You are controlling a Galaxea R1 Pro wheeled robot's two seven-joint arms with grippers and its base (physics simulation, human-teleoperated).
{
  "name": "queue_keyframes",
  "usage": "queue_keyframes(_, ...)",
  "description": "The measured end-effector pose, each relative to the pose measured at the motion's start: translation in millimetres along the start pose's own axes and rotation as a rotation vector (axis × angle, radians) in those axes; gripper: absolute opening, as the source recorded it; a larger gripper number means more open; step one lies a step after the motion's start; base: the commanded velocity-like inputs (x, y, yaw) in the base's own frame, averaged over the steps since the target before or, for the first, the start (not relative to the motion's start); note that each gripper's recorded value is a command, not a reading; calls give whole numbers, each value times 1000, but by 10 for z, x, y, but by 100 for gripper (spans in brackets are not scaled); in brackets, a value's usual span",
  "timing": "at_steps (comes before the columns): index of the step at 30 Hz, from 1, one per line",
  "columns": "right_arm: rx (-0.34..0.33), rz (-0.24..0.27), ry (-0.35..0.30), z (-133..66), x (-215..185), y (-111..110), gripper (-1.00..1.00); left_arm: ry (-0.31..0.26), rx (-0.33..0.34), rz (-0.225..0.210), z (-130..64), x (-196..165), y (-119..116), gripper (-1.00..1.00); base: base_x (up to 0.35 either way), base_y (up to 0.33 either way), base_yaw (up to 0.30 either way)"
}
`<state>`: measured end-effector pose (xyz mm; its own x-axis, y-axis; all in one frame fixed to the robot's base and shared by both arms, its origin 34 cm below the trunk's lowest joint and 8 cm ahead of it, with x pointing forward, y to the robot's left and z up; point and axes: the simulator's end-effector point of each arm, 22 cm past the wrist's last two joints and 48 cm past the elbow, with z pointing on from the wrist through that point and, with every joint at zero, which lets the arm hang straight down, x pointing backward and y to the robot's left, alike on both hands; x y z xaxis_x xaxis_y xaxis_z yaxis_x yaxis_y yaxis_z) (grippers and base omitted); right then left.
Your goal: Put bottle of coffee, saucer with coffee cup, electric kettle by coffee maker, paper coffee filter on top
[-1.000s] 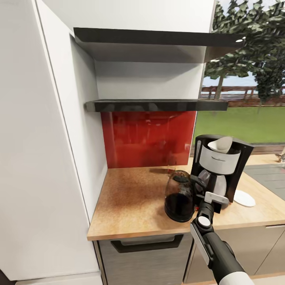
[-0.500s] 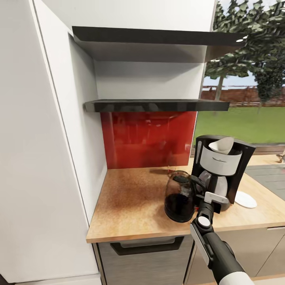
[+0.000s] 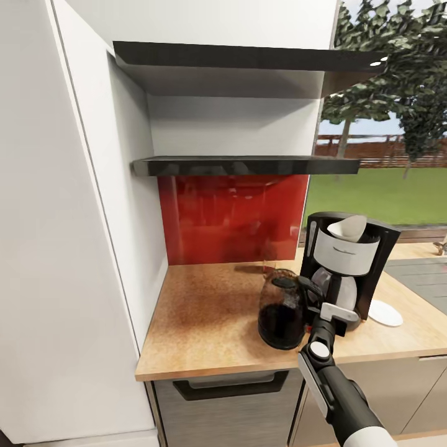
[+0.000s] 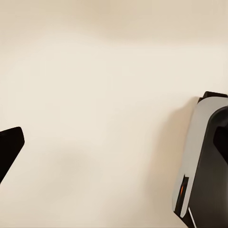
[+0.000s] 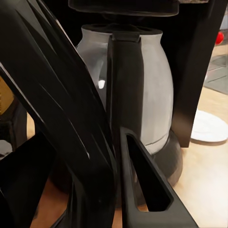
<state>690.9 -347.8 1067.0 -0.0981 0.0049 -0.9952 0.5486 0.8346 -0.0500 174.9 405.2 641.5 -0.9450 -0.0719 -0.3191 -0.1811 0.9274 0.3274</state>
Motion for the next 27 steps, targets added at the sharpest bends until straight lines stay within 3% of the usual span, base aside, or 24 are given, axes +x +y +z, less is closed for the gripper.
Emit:
queue_keyframes(13,0,5,-7,0,-2,-1,-100,-1,0,-1,0,-2,0,100,0,0,0)
queue_keyframes(14,0,5,-7,0,-2,-2,100,-1,0,-1,0,-2,0,100,0,0,0)
queue_keyframes(27,0,5,-12,0,-15,-1,100,-2,0,-1,0,-7,-1,100,0,0,0)
